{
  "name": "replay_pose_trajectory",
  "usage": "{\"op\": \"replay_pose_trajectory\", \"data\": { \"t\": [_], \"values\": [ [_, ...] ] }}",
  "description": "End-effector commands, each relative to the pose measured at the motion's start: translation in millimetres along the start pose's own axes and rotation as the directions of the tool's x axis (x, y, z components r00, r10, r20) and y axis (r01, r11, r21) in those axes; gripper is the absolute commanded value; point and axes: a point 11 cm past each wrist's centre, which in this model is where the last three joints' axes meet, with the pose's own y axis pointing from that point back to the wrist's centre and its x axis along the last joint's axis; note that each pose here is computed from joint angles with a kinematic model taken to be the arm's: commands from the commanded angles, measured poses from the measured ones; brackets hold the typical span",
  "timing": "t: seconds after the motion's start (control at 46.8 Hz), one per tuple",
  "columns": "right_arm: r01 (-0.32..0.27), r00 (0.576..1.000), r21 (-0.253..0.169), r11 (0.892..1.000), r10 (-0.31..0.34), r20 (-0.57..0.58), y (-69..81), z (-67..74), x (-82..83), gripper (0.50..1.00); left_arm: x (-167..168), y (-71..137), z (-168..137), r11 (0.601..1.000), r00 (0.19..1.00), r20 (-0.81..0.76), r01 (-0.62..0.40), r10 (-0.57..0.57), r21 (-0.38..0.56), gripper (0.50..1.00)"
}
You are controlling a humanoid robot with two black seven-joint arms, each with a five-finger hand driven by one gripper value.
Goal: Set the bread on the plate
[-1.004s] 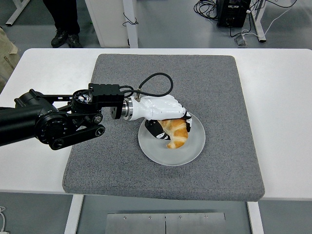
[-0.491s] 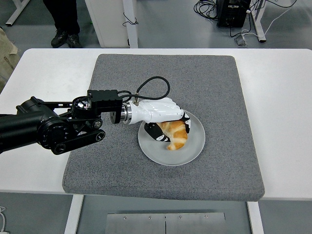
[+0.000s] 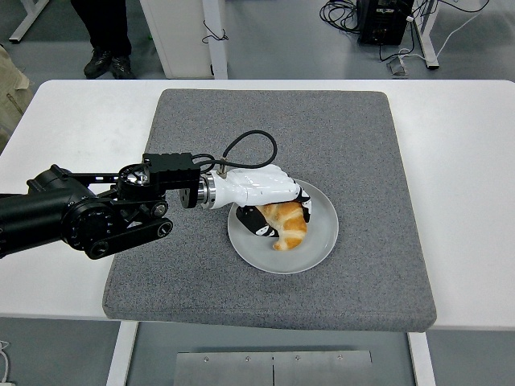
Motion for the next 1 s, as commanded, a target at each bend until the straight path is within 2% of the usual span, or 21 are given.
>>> {"op": "replay_pose_trajectory", "data": {
  "t": [0.0, 0.085, 0.192, 0.513, 0.812, 0.983],
  "values": [
    [-0.001, 1.000, 0.000, 1.000, 0.001, 0.001, 0.0, -0.1, 0.1, 1.000, 1, 0, 0, 1.000, 1.000, -0.001, -0.002, 0.002, -0.002, 0.669],
    [-0.001, 1.000, 0.000, 1.000, 0.001, 0.001, 0.0, -0.1, 0.1, 1.000, 4, -1, 1, 1.000, 1.000, -0.002, -0.006, 0.006, -0.006, 0.808],
    [0.000, 1.000, 0.000, 1.000, 0.000, 0.000, 0.0, 0.0, 0.0, 1.000, 9, -1, 1, 1.000, 1.000, -0.009, -0.012, 0.012, -0.003, 0.887],
    [0.000, 1.000, 0.000, 1.000, 0.000, 0.000, 0.0, 0.0, 0.0, 1.000, 31, 3, 3, 0.999, 0.999, -0.003, -0.035, 0.035, -0.014, 0.960],
    [0.000, 1.000, 0.000, 1.000, 0.000, 0.000, 0.0, 0.0, 0.0, 1.000, 95, 23, 5, 0.983, 0.981, -0.087, -0.178, 0.174, -0.045, 0.966],
    [0.000, 1.000, 0.000, 1.000, 0.000, 0.000, 0.0, 0.0, 0.0, 1.000, 125, 38, -3, 0.971, 0.964, -0.126, -0.239, 0.235, -0.016, 0.968]
  ]
}}
